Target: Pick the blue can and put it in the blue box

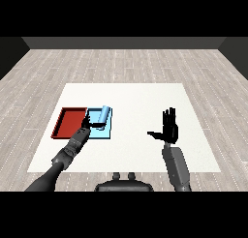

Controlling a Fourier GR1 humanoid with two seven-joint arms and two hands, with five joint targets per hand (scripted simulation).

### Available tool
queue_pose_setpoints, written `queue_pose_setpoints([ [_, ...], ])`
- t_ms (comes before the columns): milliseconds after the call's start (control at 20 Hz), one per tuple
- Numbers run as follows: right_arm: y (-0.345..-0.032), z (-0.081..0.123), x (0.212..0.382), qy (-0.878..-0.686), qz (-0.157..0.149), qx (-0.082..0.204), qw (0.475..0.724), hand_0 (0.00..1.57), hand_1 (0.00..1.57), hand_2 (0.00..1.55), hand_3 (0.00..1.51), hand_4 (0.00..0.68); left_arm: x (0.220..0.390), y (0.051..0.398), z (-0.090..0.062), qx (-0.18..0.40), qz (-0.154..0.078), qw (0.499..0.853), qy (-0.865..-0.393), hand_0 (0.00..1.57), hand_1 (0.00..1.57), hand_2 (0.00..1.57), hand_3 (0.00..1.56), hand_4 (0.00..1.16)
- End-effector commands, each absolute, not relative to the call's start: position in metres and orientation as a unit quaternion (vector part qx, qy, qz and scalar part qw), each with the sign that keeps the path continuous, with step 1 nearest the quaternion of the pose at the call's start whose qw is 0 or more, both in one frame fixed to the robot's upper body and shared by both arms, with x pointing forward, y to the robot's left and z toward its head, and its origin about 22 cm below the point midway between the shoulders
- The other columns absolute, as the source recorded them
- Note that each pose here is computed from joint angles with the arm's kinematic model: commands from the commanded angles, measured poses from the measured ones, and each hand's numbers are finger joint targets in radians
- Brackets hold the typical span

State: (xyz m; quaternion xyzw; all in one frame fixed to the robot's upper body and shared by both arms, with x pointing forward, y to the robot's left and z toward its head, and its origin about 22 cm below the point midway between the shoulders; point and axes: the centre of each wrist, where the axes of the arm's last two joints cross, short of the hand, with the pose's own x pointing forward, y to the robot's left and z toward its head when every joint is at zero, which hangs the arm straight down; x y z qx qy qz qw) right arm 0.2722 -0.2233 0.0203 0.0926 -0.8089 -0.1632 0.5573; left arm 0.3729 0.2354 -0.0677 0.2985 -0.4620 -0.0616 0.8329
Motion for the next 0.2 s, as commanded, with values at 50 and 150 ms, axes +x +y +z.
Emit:
queue_pose_setpoints([
  [50,-0.231,0.018,0.274,-0.806,-0.148,0.092,0.566,0.0,0.0,0.0,0.0,0.0,0.38,0.235,-0.056,0.263,-0.024,0.768,-0.583,0.0,0.0,0.0,0.0,0.0],
  [150,-0.221,0.024,0.272,-0.809,-0.131,0.095,0.565,0.0,0.0,0.0,0.0,0.0,0.381,0.247,-0.052,0.264,-0.026,0.752,-0.603,0.0,0.0,0.0,0.0,0.0],
])
